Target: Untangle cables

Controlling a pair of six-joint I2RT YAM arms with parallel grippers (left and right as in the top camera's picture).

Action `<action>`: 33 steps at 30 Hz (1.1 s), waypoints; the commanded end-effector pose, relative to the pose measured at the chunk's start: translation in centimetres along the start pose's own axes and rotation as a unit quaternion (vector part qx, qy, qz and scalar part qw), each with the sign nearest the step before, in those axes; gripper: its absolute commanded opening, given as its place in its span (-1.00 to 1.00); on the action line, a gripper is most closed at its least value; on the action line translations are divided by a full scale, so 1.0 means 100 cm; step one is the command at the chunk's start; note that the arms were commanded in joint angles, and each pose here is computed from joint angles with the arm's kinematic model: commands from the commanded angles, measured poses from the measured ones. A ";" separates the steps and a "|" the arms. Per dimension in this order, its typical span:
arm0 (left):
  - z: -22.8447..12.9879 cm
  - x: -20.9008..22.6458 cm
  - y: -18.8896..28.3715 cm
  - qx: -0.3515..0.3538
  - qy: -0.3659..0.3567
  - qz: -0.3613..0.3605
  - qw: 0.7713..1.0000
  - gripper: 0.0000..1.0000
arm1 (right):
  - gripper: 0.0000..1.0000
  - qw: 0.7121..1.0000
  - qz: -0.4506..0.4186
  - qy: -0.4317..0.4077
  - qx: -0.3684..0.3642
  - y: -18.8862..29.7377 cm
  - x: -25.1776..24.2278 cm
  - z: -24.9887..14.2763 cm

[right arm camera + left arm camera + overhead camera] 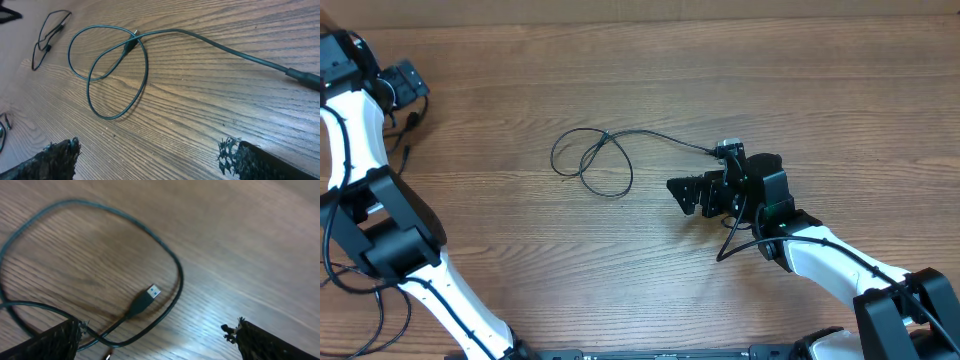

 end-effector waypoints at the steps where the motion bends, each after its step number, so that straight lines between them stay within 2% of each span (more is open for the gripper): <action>1: -0.017 0.008 -0.027 0.027 -0.004 0.013 1.000 0.99 | 1.00 1.000 0.002 0.002 -0.007 -0.001 0.001 0.005; 15: -0.043 0.017 -0.069 0.063 0.004 0.019 0.998 0.99 | 1.00 1.000 0.002 0.003 -0.008 0.000 0.001 0.005; 23: -0.055 0.023 -0.074 0.089 0.008 0.025 0.996 0.99 | 1.00 1.000 0.002 0.003 -0.008 -0.001 0.001 0.005; 33: -0.093 0.071 -0.058 0.204 0.046 0.087 0.974 0.99 | 1.00 1.000 0.002 0.003 -0.009 -0.001 0.001 0.005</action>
Point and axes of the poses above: each gripper's point midway between its finger pads, its own y axis back along the fingers, its own x axis along the line the jaws close on, z = x × y, the point moved 7 cm from there along y, back along the fingers, and after that the axes turned 1 degree about -y, right-handed, at the moved point
